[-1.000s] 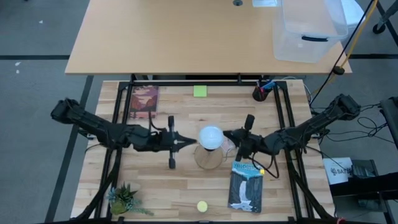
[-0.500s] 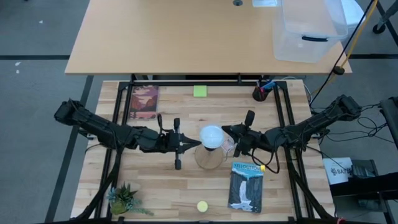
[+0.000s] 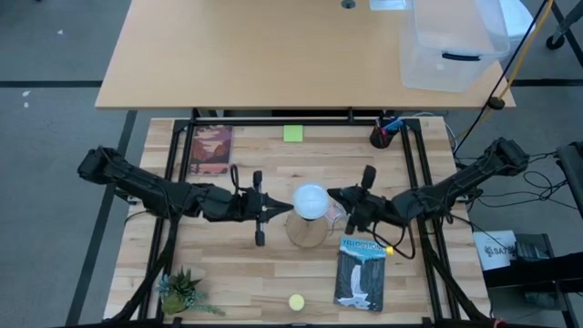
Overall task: Screw lightbulb
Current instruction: Insert the white lightbulb into the brown lamp
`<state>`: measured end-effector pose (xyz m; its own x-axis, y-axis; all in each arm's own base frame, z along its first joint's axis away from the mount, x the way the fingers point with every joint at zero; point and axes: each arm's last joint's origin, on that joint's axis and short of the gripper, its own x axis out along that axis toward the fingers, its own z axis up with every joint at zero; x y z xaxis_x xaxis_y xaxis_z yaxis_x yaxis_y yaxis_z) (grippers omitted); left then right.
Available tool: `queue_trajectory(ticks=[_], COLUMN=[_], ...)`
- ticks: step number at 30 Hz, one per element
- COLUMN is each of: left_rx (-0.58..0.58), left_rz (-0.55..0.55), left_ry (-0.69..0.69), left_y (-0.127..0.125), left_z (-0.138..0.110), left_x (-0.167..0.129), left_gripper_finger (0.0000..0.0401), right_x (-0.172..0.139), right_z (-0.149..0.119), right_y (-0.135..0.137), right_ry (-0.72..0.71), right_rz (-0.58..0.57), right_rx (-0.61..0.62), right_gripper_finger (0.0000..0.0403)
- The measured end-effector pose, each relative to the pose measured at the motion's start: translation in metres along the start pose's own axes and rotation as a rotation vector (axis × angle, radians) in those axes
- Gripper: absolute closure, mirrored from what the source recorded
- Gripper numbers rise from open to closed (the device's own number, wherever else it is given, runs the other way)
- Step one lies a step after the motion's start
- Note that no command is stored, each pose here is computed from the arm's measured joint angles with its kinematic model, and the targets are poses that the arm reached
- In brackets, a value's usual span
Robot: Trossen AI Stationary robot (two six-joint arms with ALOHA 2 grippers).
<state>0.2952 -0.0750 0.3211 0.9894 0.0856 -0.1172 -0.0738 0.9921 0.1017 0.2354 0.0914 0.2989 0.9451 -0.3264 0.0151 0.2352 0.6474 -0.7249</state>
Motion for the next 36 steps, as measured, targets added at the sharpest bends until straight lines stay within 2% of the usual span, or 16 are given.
queue_trajectory(ticks=[6, 9, 19, 26, 32, 36], left_rx=[0.000, -0.004, -0.082, -0.062, -0.016, -0.010], left_rz=[0.045, 0.108, 0.177, 0.137, 0.008, -0.028], left_ry=[0.016, 0.023, 0.068, -0.002, -0.074, -0.069], left_y=[0.008, 0.013, 0.030, 0.026, 0.006, -0.004], left_z=[-0.002, -0.003, -0.009, 0.008, 0.019, 0.017], left_x=[0.002, 0.003, 0.009, -0.007, -0.019, -0.019], left_gripper_finger=[0.0401, 0.0401, 0.0401, 0.0401, 0.0401, 0.0401], right_x=[-0.005, -0.008, -0.013, -0.013, -0.006, 0.001], right_z=[0.003, 0.006, 0.008, 0.003, -0.004, -0.008], right_y=[0.004, 0.007, 0.015, 0.019, 0.012, 0.006], right_ry=[0.000, -0.038, -0.071, -0.025, 0.064, 0.080], right_rz=[0.009, 0.051, 0.124, 0.156, 0.061, 0.028], right_rx=[-0.001, -0.004, -0.002, 0.014, 0.012, 0.016], right_gripper_finger=[0.0403, 0.0403, 0.0403, 0.0403, 0.0403, 0.0403])
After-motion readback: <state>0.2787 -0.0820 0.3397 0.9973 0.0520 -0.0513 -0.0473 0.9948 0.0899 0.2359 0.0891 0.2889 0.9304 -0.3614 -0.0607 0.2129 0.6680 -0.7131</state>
